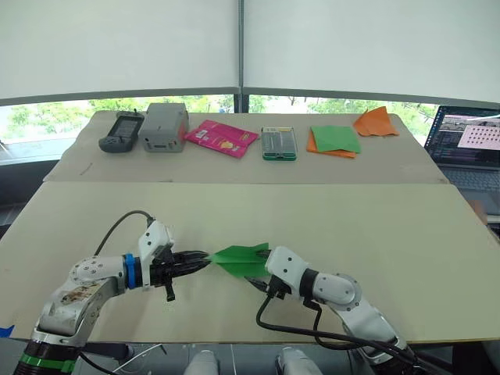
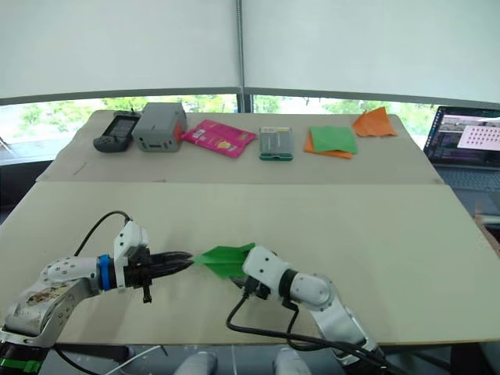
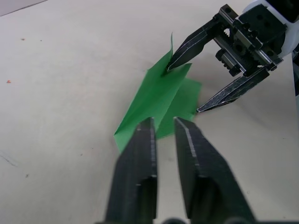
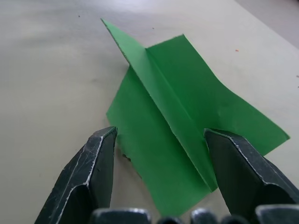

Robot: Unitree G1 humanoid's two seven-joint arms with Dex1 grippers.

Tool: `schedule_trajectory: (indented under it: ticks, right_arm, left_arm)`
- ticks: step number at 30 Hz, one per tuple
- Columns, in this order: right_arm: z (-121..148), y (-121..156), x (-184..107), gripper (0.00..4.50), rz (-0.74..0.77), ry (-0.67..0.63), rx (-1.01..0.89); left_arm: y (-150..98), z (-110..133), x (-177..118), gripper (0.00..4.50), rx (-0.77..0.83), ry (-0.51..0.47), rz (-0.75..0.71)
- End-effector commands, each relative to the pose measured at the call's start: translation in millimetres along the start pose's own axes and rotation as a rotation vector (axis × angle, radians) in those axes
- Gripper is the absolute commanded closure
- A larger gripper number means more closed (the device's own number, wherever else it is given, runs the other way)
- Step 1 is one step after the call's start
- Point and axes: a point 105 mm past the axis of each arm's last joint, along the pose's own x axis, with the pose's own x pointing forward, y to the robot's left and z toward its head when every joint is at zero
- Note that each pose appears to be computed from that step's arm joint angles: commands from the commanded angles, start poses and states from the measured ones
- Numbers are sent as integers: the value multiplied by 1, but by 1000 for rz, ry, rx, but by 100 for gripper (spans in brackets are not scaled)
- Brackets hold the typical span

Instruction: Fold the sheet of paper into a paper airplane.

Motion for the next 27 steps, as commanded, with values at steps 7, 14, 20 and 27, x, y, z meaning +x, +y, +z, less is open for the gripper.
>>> schedule_trajectory:
  ticks: [7,14,20,27]
  right_arm:
    - [9,-11,4,445,-10,-28,-39]
    - [0,-14,6,450,-3,17,-54]
    - [2,-16,8,450,-8,11,-56]
    - [24,-28,-4,450,-65,-68,-16]
  left_arm:
    - [-10,8,-9,32,57,-2,-22]
    - [-9,11,-8,3,58,-15,-8]
    - [-8,12,-8,3,56,-18,3]
    - [-6,14,-6,3,48,-33,13]
